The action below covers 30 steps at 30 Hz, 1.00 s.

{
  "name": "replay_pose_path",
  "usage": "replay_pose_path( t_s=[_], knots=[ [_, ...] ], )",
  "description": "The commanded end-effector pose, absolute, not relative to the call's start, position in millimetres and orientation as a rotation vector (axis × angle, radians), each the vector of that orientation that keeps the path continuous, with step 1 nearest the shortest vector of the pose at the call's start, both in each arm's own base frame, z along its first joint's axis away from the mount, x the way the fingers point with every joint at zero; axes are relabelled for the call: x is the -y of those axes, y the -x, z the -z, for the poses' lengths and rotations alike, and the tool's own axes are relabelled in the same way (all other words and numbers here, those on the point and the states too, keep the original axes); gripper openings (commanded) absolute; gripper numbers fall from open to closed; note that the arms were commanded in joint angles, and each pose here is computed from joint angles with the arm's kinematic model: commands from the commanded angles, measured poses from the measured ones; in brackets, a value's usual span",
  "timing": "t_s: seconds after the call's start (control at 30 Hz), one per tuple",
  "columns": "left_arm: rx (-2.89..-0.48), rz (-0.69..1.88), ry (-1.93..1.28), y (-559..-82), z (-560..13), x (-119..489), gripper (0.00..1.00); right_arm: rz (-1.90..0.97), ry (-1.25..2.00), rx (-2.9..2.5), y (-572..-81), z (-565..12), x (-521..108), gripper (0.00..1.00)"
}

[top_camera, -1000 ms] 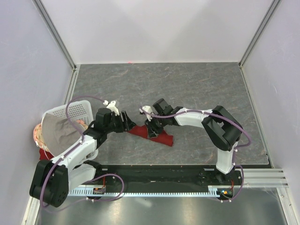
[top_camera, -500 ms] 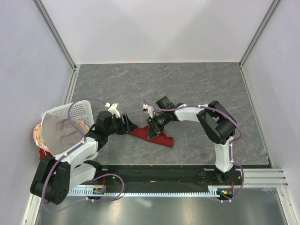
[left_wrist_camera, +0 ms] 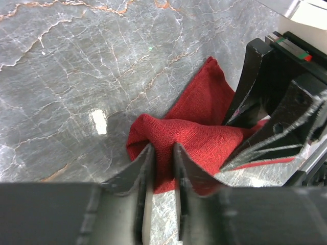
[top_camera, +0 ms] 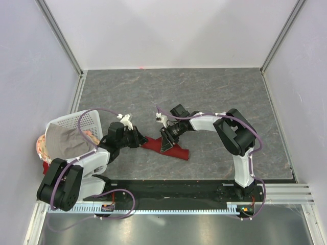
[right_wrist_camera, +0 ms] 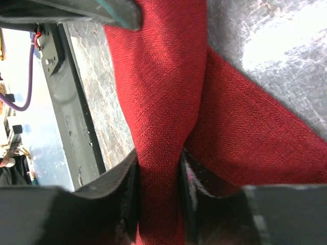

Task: Fold the napkin, place the utensils inside, and roll it up
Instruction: Roll the napkin with the utensil

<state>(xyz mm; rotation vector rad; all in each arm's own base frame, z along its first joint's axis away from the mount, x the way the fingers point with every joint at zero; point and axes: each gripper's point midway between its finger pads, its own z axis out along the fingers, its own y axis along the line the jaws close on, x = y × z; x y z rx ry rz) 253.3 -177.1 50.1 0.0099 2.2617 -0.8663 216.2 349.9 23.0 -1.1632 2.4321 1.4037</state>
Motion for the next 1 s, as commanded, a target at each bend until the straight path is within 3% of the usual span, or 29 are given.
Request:
replay_pose_path(
  t_s=[0.0, 0.17, 0.37, 0.63, 0.97],
  knots=[
    [-2.241, 0.899, -0.023, -257, -54, 183, 0.16, -1.233, 1.162, -2.47, -228, -20, -341, 0.48],
    [-2.302, 0.87, -0.028, -258, -50, 182, 0.11, -1.046, 1.142, -2.357, -247, -60, -334, 0.62],
    [-2.404, 0.844, -0.01, -257, -45, 182, 0.08, -0.702, 1.245, -2.14, -251, -96, -330, 0.7],
    [-2.512, 0.83, 0.017, -258, -48, 183, 0.09, -0.298, 1.352, -2.001, -235, -83, -335, 0.73],
    [-2.537, 0.837, 0.011, -258, -47, 186, 0.1, -0.203, 1.428, -1.943, -225, -57, -345, 0.74]
  ],
)
